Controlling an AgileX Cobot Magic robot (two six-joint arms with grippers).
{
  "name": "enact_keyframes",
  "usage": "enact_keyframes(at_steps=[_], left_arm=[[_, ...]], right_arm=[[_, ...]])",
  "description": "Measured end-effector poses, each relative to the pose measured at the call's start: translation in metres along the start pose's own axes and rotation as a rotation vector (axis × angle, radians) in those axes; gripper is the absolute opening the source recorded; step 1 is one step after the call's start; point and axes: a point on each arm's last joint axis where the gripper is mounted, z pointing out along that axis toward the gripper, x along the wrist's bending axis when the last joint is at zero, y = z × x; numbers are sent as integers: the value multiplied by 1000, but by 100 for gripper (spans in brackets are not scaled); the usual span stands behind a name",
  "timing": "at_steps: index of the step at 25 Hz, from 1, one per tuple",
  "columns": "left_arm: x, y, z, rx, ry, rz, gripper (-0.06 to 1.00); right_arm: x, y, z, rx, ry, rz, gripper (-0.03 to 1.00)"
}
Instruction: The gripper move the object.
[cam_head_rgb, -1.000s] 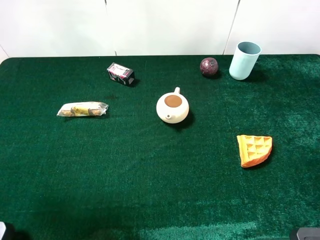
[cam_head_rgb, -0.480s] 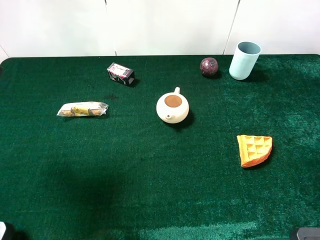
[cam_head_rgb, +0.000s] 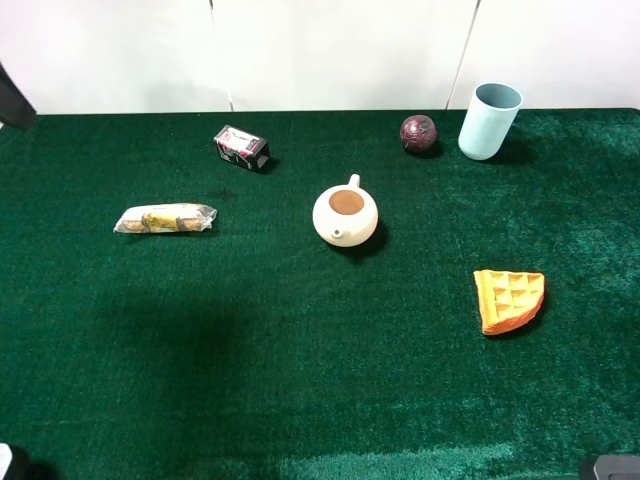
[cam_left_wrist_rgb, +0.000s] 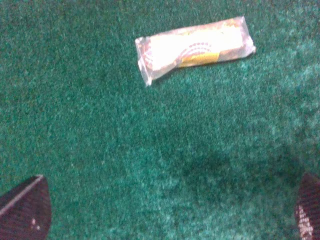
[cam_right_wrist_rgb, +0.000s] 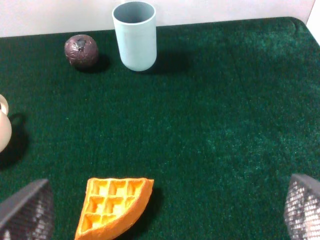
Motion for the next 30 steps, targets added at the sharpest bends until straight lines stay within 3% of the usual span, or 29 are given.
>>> enact_keyframes(at_steps=[6,23,30], left_arm=[[-6,24,11,13,-4,51,99],[-73,111,80,39,-65,247,99],[-86,134,113,65,-82,343,99]], right_arm=[[0,0,0,0,0,0,69],[0,0,0,0,0,0,69],[0,0,0,0,0,0,69]])
